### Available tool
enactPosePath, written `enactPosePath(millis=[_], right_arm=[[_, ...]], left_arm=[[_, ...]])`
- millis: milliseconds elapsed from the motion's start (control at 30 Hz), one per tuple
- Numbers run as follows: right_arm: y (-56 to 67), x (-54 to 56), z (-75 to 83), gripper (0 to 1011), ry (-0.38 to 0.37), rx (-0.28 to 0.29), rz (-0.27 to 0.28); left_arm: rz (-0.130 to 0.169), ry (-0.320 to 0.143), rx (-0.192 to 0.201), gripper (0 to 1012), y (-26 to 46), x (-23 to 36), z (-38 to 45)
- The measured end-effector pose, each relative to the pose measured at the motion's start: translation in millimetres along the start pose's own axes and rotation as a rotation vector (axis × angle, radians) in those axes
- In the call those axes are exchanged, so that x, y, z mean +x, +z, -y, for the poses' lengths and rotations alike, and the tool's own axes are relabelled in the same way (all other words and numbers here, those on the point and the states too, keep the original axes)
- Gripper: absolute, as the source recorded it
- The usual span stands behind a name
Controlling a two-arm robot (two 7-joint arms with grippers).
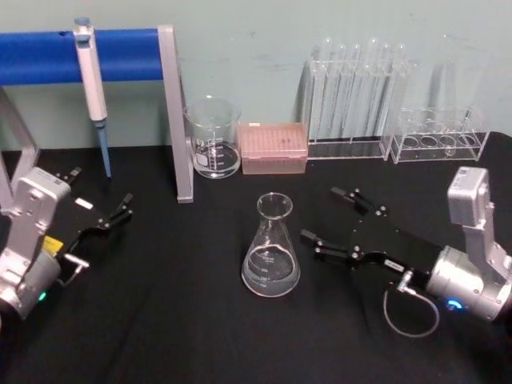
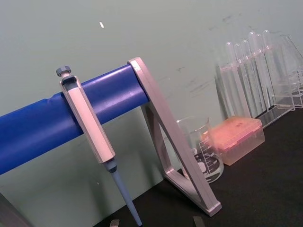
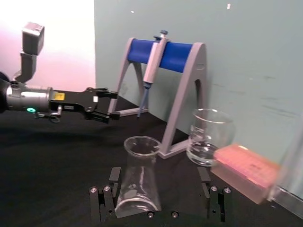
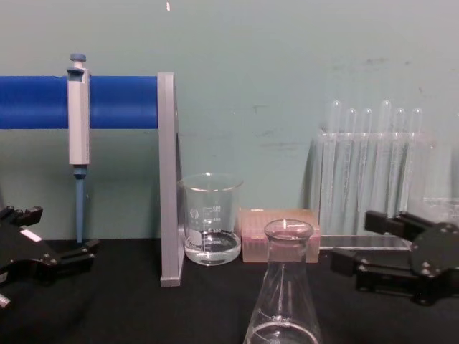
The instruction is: Grasp the erlenmeyer flask with one hand, shake it three times, then place it back.
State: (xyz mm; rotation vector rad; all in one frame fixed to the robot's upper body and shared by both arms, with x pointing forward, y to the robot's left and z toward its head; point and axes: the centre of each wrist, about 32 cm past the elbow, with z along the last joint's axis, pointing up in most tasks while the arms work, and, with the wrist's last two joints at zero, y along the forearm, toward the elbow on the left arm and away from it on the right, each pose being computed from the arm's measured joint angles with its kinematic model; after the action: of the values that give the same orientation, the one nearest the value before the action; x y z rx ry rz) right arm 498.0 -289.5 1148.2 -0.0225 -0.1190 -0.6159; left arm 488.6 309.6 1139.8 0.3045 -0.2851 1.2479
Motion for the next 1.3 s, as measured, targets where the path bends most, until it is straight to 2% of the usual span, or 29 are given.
enactPosePath(millis=[567, 1300], right_arm=[[-9.1, 6.9, -33.7, 1000, 0.090, -0.006, -0.062], [-14.1, 18.7, -65.0, 1000, 0.117, -0.030, -0.083]], left_arm=[[0.000, 0.000, 0.000, 1001, 0.0, 0.0, 0.0], [0.000, 0.000, 0.000, 1001, 0.0, 0.0, 0.0]])
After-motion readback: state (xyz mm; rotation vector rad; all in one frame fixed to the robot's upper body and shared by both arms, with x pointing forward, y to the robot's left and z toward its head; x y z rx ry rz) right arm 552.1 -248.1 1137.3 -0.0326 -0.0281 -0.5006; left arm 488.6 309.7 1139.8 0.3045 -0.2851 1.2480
